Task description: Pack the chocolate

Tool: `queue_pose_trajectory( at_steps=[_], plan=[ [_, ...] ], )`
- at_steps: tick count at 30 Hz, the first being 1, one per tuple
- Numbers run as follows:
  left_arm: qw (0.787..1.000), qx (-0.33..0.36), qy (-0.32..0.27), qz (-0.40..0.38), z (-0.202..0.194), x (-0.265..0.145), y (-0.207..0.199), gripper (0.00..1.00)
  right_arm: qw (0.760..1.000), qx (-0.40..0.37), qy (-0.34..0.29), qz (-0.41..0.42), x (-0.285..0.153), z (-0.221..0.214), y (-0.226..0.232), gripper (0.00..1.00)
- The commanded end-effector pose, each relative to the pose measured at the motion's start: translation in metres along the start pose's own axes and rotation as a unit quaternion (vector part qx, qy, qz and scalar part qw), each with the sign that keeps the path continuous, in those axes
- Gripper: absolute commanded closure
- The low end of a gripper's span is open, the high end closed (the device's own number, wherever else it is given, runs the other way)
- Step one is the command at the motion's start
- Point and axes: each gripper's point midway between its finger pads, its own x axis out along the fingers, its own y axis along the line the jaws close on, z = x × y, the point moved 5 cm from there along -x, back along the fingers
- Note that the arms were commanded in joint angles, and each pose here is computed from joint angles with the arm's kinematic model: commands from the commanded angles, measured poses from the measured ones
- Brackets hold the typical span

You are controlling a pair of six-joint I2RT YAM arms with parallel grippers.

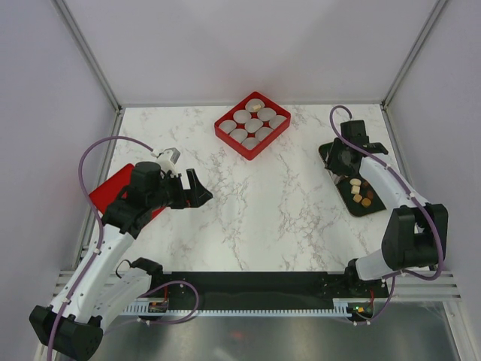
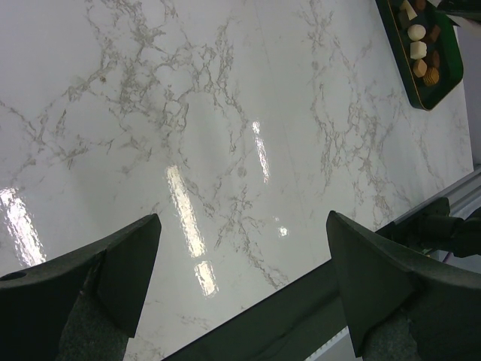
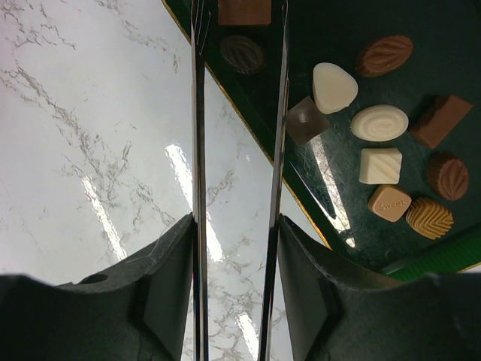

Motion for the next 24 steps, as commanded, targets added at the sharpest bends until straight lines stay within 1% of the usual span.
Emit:
queue_pose_trajectory(
  at_steps=[1, 10, 15, 24],
  plan=[
    [0.999, 0.027, -0.014, -0.014, 0.006, 0.0, -0.003, 0.0, 1.0, 0.011, -0.021, 0.0, 0.007, 0.007, 0.0, 0.47],
    [1.0, 0.026, -0.012, -0.011, 0.006, 0.002, -0.001, 0.0, 1.0, 0.009, -0.014, 0.002, 0.02, 0.006, -0.002, 0.48],
    [1.0, 0.026, -0.012, -0.01, 0.006, 0.001, -0.001, 0.0, 1.0, 0.011, -0.009, 0.008, 0.022, 0.008, -0.001, 0.53],
    [1.0, 0.026, -0.014, -0.011, 0.006, 0.001, -0.001, 0.0, 0.999, 0.012, -0.023, 0.019, 0.008, 0.017, 0.002, 0.57]
  ],
)
